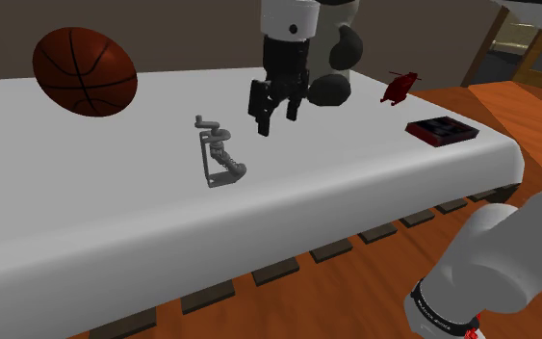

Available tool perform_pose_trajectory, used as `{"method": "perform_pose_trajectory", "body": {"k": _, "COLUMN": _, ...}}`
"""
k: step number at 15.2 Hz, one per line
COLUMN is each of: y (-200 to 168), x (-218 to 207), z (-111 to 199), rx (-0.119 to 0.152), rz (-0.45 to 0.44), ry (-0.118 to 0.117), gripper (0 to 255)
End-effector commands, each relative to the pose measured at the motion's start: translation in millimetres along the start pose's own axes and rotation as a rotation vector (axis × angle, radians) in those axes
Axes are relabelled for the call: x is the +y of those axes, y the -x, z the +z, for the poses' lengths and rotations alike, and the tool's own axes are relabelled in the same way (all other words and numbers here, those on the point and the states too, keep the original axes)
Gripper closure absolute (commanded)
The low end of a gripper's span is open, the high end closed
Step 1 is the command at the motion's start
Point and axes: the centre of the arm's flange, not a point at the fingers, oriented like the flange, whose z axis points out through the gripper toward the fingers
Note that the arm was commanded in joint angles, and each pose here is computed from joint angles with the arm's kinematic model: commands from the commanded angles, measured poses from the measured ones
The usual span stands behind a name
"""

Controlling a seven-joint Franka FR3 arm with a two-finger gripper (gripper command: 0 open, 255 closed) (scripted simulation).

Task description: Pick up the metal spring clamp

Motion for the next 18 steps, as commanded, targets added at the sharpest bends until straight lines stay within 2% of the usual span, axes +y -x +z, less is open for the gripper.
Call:
{"method": "perform_pose_trajectory", "body": {"k": 1, "y": -15, "x": -23, "z": -7, "rx": -0.006, "rz": -0.006, "ry": -0.003, "gripper": 0}}
{"method": "perform_pose_trajectory", "body": {"k": 8, "y": -65, "x": -100, "z": -25, "rx": -0.028, "rz": -0.029, "ry": -0.009, "gripper": 0}}
{"method": "perform_pose_trajectory", "body": {"k": 16, "y": -66, "x": -103, "z": 14, "rx": -0.029, "rz": -0.030, "ry": -0.009, "gripper": 0}}
{"method": "perform_pose_trajectory", "body": {"k": 18, "y": -66, "x": -103, "z": 14, "rx": -0.029, "rz": -0.030, "ry": -0.009, "gripper": 0}}
